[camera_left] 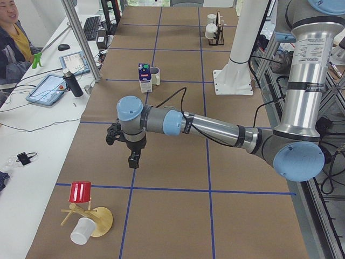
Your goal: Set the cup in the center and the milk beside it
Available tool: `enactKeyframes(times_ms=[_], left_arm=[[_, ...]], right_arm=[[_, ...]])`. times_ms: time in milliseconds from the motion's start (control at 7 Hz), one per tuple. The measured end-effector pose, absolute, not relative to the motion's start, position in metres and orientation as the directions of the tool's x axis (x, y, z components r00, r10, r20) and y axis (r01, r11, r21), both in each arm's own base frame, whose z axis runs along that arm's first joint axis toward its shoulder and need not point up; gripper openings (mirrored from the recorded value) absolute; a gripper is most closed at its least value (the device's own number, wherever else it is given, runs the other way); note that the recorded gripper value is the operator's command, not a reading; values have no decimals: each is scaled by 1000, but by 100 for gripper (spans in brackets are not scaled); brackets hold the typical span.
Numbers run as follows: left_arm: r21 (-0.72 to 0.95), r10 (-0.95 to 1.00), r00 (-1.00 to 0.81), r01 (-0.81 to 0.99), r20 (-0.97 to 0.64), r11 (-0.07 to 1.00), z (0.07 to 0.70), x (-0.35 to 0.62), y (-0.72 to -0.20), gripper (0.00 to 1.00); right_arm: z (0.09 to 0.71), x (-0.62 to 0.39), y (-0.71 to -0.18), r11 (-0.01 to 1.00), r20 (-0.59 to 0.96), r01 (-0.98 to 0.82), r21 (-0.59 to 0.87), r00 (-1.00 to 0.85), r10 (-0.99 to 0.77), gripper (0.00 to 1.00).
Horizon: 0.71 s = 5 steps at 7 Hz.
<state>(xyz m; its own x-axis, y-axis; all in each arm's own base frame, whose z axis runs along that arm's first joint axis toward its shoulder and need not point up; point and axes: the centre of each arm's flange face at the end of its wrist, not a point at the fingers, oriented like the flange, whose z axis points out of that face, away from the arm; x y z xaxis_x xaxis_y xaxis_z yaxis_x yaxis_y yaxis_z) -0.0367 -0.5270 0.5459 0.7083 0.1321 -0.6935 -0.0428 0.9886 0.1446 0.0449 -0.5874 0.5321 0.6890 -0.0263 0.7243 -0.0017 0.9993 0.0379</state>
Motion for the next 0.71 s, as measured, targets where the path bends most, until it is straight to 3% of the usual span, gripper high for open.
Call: enactKeyframes(times_ms=[714], left_arm=[[164, 146, 705, -42, -694, 986, 536, -36, -524, 98]], right_arm=[[529, 40, -576, 999, 723, 7, 52, 689, -42, 100]])
